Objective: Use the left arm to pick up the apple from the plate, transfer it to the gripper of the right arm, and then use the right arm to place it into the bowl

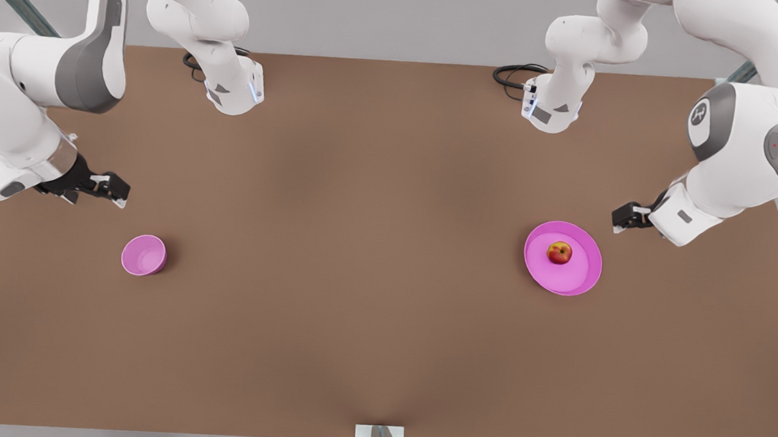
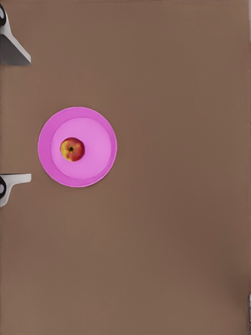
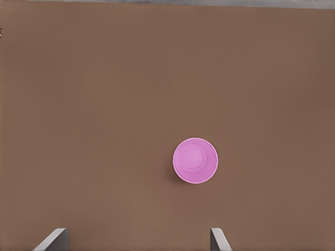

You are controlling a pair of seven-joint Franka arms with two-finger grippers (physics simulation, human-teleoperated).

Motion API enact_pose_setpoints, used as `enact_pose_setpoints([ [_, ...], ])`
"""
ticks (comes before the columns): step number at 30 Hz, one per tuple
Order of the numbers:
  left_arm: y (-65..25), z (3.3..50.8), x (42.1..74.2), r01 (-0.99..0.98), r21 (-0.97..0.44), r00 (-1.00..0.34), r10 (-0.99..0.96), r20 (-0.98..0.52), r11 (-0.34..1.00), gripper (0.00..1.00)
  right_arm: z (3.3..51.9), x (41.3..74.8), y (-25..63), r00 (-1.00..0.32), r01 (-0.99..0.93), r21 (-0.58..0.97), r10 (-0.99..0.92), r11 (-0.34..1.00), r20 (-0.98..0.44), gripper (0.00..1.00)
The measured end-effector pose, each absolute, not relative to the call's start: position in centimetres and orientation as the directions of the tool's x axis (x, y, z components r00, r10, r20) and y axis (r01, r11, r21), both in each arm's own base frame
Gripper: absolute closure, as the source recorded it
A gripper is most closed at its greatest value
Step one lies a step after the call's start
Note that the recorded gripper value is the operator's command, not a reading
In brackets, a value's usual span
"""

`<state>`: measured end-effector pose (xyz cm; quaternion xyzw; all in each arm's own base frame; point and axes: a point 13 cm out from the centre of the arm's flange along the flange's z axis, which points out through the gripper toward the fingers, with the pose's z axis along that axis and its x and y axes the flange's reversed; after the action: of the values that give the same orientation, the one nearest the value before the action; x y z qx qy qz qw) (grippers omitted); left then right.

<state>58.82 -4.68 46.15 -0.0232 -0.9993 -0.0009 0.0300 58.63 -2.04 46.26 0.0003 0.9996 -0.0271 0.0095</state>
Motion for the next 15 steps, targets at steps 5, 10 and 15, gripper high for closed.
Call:
enact_pose_setpoints([
  [5,-6.3,40.0,59.3,0.068,0.001,-0.989,0.067,0.135,0.998,0.0,46.4,58.9,-2.1,-0.999,-0.021,-0.057,-0.022,0.998,-0.028,0.0],
  [10,-6.7,27.5,53.6,0.054,-0.024,-0.975,0.058,0.213,0.998,0.0,46.3,59.0,-2.4,-0.999,-0.033,-0.057,-0.035,0.998,-0.029,0.0],
  [15,-6.0,17.8,50.7,0.035,-0.029,-0.986,0.04,0.163,0.999,0.0,46.3,59.0,-2.4,-0.998,-0.044,-0.057,-0.046,0.997,-0.03,0.0],
])
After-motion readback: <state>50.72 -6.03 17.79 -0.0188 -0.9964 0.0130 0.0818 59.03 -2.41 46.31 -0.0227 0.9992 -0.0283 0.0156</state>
